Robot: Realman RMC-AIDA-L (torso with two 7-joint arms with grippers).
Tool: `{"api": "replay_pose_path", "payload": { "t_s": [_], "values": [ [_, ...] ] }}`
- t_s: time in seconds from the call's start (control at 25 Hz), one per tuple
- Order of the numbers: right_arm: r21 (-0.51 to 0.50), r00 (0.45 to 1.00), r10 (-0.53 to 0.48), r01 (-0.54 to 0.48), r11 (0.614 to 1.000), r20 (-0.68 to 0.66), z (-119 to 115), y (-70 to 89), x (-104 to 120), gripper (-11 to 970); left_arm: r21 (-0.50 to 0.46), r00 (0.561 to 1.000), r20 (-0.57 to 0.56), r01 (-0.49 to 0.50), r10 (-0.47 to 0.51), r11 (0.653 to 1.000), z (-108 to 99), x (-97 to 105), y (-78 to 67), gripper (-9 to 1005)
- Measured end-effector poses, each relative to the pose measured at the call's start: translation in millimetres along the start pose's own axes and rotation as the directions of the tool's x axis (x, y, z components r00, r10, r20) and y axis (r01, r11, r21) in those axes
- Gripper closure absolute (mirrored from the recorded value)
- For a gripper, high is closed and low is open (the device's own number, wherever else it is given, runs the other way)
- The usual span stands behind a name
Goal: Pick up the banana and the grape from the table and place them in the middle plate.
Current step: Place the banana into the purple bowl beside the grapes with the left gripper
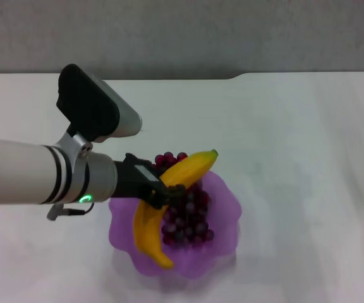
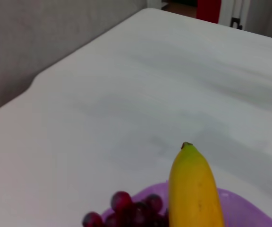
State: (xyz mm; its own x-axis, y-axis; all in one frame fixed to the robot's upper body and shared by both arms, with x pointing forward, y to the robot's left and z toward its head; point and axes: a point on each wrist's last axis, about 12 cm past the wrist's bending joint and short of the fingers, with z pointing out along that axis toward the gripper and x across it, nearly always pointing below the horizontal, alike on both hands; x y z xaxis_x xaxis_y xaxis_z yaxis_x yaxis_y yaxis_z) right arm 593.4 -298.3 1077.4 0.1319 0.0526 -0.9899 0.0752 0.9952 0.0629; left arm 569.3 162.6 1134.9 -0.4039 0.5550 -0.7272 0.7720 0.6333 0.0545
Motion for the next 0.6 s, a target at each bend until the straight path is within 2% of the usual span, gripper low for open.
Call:
{"api": "replay_pose_path", "payload": {
  "t_s": [0.24, 0.6],
  "values": [
    [-0.002, 1.0, 0.003, -0.003, 1.0, 0.0, 0, 0.3, 0, 91, 0.005, 1.0, 0.011, 0.004, -0.004, 1.0, 13, -7, 5.4, 523],
    [-0.005, 1.0, 0.003, -0.003, 1.0, 0.002, 1, 1.2, -1, 91, 0.01, 1.0, 0.014, -0.006, 0.006, 1.0, 16, -9, 6.5, 523]
  ]
}}
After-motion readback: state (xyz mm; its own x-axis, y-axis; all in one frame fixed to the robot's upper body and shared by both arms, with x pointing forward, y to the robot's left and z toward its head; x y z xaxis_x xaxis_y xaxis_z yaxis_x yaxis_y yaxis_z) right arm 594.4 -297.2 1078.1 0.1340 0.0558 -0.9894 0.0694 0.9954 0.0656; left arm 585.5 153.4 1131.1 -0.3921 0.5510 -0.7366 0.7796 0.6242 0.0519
